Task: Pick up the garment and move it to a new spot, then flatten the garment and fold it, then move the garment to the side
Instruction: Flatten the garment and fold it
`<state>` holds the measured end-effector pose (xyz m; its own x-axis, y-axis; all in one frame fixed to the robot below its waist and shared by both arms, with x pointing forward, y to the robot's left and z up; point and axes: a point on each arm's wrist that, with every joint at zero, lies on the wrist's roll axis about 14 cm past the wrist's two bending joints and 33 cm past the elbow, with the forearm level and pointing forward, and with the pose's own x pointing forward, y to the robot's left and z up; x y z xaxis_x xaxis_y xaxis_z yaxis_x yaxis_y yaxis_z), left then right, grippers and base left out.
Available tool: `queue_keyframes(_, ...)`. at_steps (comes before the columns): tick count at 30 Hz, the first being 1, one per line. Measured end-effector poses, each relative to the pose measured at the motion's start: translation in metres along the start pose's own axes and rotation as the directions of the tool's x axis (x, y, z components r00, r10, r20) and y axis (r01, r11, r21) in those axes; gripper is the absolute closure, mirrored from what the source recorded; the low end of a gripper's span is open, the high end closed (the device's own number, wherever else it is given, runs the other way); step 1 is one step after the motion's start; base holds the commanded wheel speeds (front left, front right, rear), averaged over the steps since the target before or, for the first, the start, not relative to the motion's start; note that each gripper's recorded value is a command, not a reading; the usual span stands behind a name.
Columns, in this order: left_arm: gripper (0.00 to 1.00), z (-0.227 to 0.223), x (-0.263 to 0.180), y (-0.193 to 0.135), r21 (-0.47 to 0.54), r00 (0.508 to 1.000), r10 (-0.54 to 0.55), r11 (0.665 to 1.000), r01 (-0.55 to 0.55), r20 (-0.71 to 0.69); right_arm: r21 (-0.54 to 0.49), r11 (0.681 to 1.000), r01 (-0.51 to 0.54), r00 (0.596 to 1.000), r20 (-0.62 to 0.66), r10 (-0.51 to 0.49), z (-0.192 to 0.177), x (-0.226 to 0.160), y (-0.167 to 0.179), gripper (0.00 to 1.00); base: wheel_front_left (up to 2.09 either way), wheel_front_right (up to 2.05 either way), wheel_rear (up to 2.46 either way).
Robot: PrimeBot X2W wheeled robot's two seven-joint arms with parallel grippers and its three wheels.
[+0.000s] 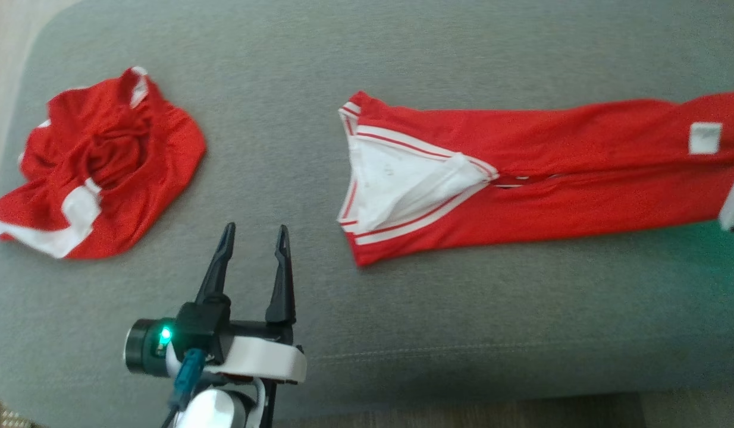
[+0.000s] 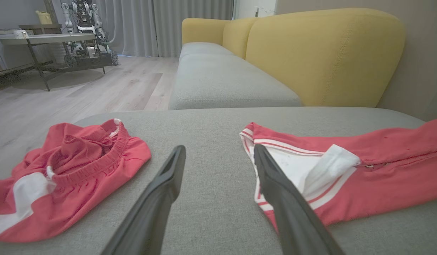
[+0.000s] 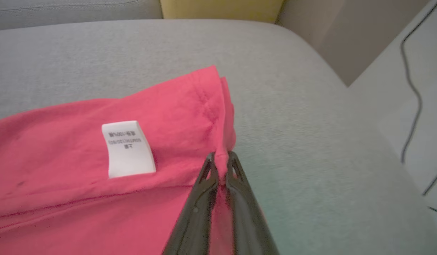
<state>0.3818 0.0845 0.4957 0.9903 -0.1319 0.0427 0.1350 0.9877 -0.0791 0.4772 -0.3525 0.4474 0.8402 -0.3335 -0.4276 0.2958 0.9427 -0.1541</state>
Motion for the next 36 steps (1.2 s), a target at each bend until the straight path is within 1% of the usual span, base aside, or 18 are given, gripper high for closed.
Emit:
queue_keyframes(1, 0.00, 0.000, 0.000, 0.000, 0.000, 1.000, 0.000, 1.000, 0.000, 0.000, 0.000, 1.000, 0.000, 1.000, 0.000, 0.000, 0.000, 0.000, 0.000, 1.00, 0.00, 0.00, 0.00)
queue_keyframes(5, 0.00, -0.001, 0.005, -0.010, -0.008, 0.999, -0.032, 0.999, 0.032, 0.001, -0.035, 0.998, 0.060, 0.997, 0.050, -0.058, 0.026, -0.005, -0.030, 1.00, 0.00, 0.00, 0.00)
queue_keyframes(7, 0.00, -0.002, 0.006, -0.014, -0.011, 0.999, -0.046, 0.999, 0.046, -0.001, -0.051, 0.995, 0.081, 0.994, 0.075, -0.077, 0.040, -0.008, -0.040, 1.00, 0.00, 0.00, 0.00)
queue_keyframes(8, 0.00, -0.001, 0.007, -0.017, -0.014, 0.998, -0.057, 0.998, 0.057, 0.001, -0.057, 0.995, 0.087, 0.993, 0.087, -0.081, 0.047, -0.010, -0.042, 1.00, 0.00, 0.00, 0.00)
queue_keyframes(10, 0.00, 0.000, 0.006, -0.019, -0.014, 0.998, -0.062, 0.998, 0.062, 0.004, -0.071, 0.995, 0.072, 0.993, 0.103, -0.065, 0.056, -0.012, -0.035, 1.00, 0.00, 0.00, 0.00)
queue_keyframes(12, 0.00, 0.001, 0.006, -0.019, -0.013, 0.998, -0.064, 0.998, 0.064, 0.008, -0.081, 0.996, 0.030, 0.994, 0.112, -0.020, 0.062, -0.013, -0.016, 1.00, 0.00, 0.00, 0.00)
queue_keyframes(15, 0.00, 0.004, 0.004, -0.018, -0.009, 0.998, -0.060, 0.998, 0.060, 0.016, -0.089, 0.994, -0.056, 0.987, 0.147, 0.069, 0.078, -0.017, 0.024, 1.00, 0.00, 0.00, 0.00)
queue_keyframes(18, 0.00, 0.007, 0.001, -0.014, -0.004, 0.999, -0.046, 0.999, 0.046, 0.022, -0.102, 0.984, -0.143, 0.969, 0.186, 0.160, 0.097, -0.024, 0.063, 1.00, 0.00, 0.00, 0.00)
queue_keyframes(21, 0.00, 0.011, -0.002, -0.009, 0.000, 0.999, -0.029, 1.000, 0.029, 0.032, -0.126, 0.967, -0.220, 0.945, 0.219, 0.243, 0.111, -0.037, 0.095, 1.00, 0.00, 0.00, 0.00)
queue_keyframes(26, 0.00, 0.017, -0.010, -0.001, -0.002, 0.999, 0.000, 1.000, 0.000, 0.044, -0.149, 0.925, -0.350, 0.907, 0.195, 0.374, 0.099, -0.062, 0.142, 1.00, 0.00, 0.00, 0.00)
queue_keyframes(30, 0.00, 0.015, -0.021, 0.003, 0.000, 0.999, 0.019, 1.000, -0.019, 0.034, -0.143, 0.881, -0.450, 0.864, 0.181, 0.471, 0.090, -0.085, 0.182, 1.00, 0.00, 0.00, 0.00)
queue_keyframes(33, 0.00, 0.016, -0.025, 0.008, -0.003, 0.999, 0.036, 0.999, -0.036, 0.033, -0.144, 0.850, -0.507, 0.832, 0.174, 0.526, 0.088, -0.098, 0.207, 1.00, 0.00, 0.00, 0.00)
queue_keyframes(36, 0.00, 0.016, -0.029, 0.012, -0.001, 0.998, 0.050, 0.999, -0.050, 0.033, -0.150, 0.827, -0.541, 0.814, 0.155, 0.560, 0.082, -0.103, 0.224, 1.00, 0.00, 0.00, 0.00)
